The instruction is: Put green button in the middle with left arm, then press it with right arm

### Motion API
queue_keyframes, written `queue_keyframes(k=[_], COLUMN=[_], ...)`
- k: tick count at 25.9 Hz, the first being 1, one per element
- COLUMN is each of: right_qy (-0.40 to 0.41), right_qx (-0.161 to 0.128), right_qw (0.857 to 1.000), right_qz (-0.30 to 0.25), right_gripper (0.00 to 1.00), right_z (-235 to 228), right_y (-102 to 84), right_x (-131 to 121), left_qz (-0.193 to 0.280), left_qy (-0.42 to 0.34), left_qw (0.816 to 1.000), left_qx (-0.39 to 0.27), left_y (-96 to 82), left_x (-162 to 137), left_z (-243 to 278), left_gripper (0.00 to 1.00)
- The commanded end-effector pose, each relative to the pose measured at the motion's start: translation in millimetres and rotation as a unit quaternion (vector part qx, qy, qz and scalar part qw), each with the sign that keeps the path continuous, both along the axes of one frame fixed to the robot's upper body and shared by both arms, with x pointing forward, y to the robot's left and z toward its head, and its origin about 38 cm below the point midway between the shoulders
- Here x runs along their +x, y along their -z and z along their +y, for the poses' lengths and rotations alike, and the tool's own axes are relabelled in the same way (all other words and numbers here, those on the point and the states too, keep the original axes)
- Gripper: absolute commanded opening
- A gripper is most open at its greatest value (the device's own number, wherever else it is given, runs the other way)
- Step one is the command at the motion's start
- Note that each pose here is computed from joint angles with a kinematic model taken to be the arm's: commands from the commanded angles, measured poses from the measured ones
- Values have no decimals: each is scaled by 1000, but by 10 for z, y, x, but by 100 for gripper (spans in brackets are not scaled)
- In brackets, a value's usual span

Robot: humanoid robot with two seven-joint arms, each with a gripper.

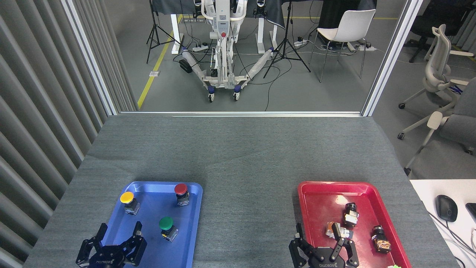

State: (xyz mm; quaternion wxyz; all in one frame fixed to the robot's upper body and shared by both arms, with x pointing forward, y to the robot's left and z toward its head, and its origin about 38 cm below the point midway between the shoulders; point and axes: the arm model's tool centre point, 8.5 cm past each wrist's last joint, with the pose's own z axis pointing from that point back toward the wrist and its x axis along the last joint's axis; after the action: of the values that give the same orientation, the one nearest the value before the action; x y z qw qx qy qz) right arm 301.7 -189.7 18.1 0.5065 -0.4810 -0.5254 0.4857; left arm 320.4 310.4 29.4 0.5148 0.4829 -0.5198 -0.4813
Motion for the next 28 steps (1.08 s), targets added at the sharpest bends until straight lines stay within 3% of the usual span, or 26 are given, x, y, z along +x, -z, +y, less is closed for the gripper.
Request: queue_keyframes(k=[1,7,28], right_qy=[0,0,2], right_qx=[-1,-1,5], right_qw=[1000,1000,1000], right_qz=[1,4,6], right_gripper=[100,100,100], right_z=[-4,-6,36], right_y=[8,26,38], right_x=[-1,-10,-11], left_qz=[-7,-18,-16], left_qy=[4,57,59], left_qw=[1000,998,998], left_qx=[0,5,4], left_y=[-22,-96,-76], left_x=[-2,11,7], left_z=[8,-33,-36], left_gripper=[100,100,100])
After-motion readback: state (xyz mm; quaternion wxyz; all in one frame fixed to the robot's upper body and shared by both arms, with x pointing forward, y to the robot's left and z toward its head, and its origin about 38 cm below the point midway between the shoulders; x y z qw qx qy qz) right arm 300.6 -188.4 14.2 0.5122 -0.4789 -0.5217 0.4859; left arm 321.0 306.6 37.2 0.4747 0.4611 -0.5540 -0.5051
